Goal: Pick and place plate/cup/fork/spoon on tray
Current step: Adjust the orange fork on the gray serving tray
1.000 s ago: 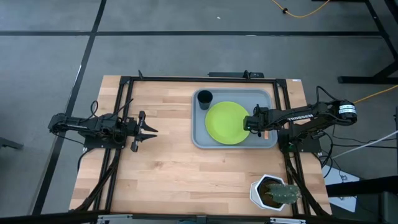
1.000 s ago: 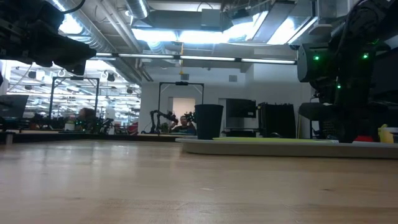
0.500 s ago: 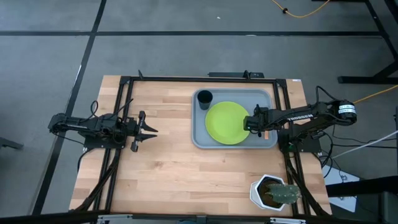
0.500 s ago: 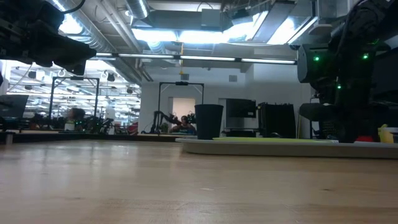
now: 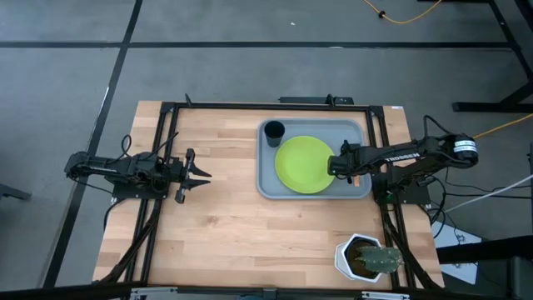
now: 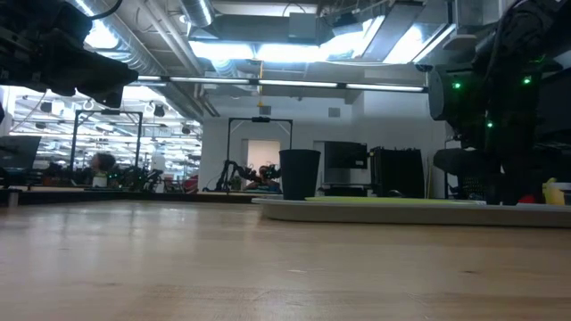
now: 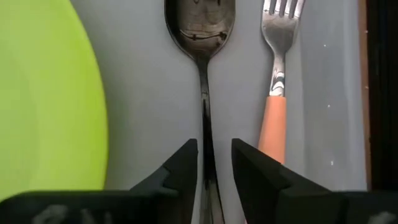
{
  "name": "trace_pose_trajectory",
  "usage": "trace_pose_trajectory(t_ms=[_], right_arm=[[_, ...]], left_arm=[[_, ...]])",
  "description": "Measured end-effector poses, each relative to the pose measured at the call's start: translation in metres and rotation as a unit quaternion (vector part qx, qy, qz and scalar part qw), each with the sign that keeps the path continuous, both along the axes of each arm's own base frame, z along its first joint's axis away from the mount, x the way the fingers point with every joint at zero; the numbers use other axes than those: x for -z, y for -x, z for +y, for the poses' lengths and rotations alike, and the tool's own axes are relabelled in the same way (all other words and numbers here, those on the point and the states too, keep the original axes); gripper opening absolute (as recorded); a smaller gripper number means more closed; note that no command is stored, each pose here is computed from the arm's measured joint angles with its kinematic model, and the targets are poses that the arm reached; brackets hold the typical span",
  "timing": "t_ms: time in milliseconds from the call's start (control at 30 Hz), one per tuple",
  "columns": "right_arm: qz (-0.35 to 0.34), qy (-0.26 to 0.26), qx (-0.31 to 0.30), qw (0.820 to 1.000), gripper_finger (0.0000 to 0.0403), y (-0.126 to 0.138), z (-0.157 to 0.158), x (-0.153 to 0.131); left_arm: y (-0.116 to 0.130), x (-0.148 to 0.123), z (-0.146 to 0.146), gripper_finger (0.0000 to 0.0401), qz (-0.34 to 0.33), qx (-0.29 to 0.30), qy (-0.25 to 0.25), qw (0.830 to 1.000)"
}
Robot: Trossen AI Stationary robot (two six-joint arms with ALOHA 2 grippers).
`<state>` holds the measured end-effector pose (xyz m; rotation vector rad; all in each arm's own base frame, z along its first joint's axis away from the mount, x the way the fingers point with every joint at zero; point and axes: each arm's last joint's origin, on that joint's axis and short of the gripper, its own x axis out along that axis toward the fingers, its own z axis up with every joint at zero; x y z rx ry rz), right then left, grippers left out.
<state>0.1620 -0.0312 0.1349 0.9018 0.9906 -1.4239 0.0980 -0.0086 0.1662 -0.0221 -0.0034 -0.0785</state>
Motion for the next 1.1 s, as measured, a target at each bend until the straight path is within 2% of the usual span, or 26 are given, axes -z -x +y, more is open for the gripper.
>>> trace_pose_trajectory(t_ms=[333, 600, 733, 1000, 1100], right_arm=[[-0.026, 0.005, 0.000, 1.000, 0.0103, 0.001, 0.000, -0.007], [-0.047, 0.011, 0.000, 0.999, 0.0103, 0.012, 0.001, -0.021], [-0.036, 0.024, 0.001, 0.999, 0.0103, 0.020, 0.002, -0.027], [-0.031, -0.014, 0.004, 0.999, 0.0103, 0.020, 0.004, -0.025], [-0.031, -0.033, 0.023, 0.999, 0.0103, 0.019, 0.005, -0.023]], left_arm=[[0.000, 0.000, 0.000, 0.0083, 0.000, 0.000, 0.000, 1.000], [0.000, 0.000, 0.000, 0.0083, 0.000, 0.000, 0.000, 1.000], [0.000, 0.000, 0.000, 0.0083, 0.000, 0.000, 0.000, 1.000], [0.000, 0.000, 0.000, 0.0083, 0.000, 0.000, 0.000, 1.000], [0.000, 0.000, 0.000, 0.0083, 0.000, 0.000, 0.000, 1.000]])
